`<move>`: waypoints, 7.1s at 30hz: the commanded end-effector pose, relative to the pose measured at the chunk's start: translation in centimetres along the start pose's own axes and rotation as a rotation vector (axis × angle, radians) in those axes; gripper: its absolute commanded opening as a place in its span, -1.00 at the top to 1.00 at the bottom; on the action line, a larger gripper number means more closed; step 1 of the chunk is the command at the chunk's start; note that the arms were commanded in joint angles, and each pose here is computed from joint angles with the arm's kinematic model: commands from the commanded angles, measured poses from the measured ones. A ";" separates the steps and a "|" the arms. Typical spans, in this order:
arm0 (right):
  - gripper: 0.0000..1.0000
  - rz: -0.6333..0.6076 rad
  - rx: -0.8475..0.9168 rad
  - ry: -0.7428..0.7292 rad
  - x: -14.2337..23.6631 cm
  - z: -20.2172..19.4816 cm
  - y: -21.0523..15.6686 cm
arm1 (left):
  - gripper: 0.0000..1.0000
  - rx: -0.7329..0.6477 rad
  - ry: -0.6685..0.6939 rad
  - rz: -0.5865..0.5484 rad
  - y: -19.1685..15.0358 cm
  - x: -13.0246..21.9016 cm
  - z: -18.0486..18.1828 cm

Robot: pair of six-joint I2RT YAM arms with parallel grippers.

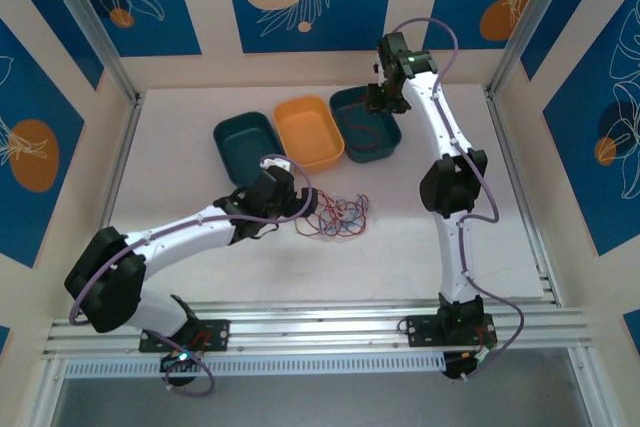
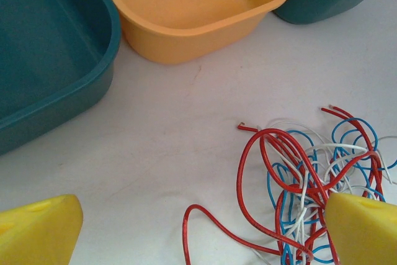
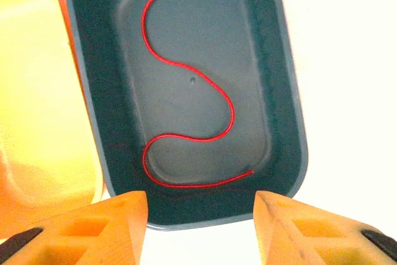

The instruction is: Untangle the cables

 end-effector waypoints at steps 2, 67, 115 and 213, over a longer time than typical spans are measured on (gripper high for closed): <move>0.02 -0.052 -0.042 -0.042 0.9 -0.7 0.4 | -1.00 -0.001 -0.018 -0.023 1.1 0.4 -0.7; 0.51 0.350 0.169 0.109 -3.3 15.8 -21.2 | -1.00 0.323 0.066 -0.027 -1.2 1.9 7.1; 1.00 -0.326 0.142 0.618 23.2 14.3 -14.5 | -1.00 -0.012 -0.650 -0.409 5.4 7.4 -2.2; 1.00 -0.075 -0.117 0.066 -5.8 -0.9 1.5 | -1.00 0.016 -0.225 -0.242 -1.1 6.1 3.9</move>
Point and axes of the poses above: each hand's point on the last joint's axis, 136 mm out from that joint toward the fingers, its own x axis back along the fingers, its own z axis along the line the jaws close on, y = z × x, the point moved 5 cm from there along x, back along the fingers, and after that the axes turned 1 degree about -x, right-handed, at the moved point
